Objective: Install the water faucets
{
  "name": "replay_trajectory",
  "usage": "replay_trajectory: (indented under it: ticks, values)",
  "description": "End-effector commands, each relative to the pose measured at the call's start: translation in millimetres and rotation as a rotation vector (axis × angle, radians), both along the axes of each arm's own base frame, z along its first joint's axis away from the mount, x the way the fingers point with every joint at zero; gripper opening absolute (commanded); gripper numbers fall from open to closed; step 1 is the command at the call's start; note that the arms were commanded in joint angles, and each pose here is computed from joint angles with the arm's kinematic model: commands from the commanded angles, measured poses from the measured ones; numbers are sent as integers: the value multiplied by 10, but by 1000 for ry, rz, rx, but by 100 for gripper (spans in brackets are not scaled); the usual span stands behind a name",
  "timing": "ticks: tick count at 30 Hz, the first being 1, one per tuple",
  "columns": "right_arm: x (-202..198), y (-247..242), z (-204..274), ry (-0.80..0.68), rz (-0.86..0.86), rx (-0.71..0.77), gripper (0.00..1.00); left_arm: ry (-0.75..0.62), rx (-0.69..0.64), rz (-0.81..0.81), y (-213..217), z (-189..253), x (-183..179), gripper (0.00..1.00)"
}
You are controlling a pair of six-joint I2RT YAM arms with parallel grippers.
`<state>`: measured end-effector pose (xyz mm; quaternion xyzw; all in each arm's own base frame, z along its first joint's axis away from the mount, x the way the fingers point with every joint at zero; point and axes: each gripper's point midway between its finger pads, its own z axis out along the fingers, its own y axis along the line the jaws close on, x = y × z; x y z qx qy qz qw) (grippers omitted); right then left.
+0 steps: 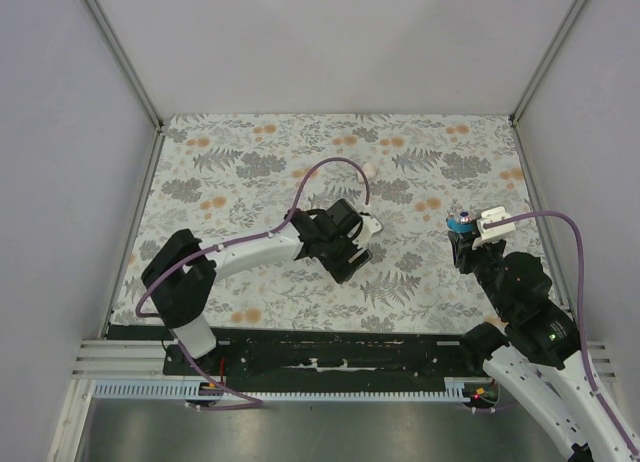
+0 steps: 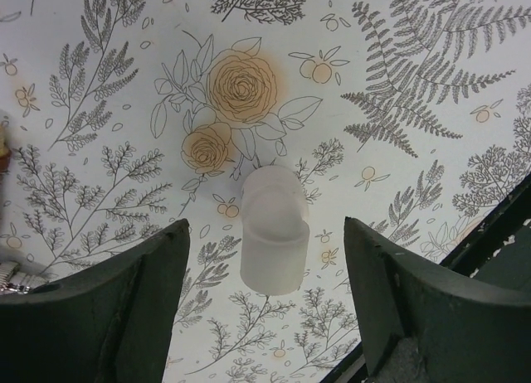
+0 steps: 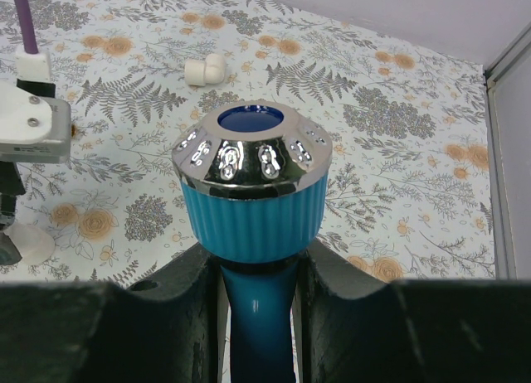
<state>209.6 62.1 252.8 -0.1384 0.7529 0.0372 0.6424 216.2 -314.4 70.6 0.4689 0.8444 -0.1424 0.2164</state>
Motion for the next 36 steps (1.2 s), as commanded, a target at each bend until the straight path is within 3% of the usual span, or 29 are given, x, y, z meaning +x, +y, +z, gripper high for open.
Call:
replay_trajectory:
  ticks: [1,15,31,36]
  values:
    - [18,5,153,-60,1,23,0,30,42,121,-36,-39,6,76]
    - [21,0,146,-59,-2,21,0,6,202,157,-52,-254,-42,66]
    - [19,2,142,-58,0,21,0,22,242,147,-58,-357,-93,60]
    - [20,0,136,-56,-2,21,0,22,254,148,-43,-383,-85,53]
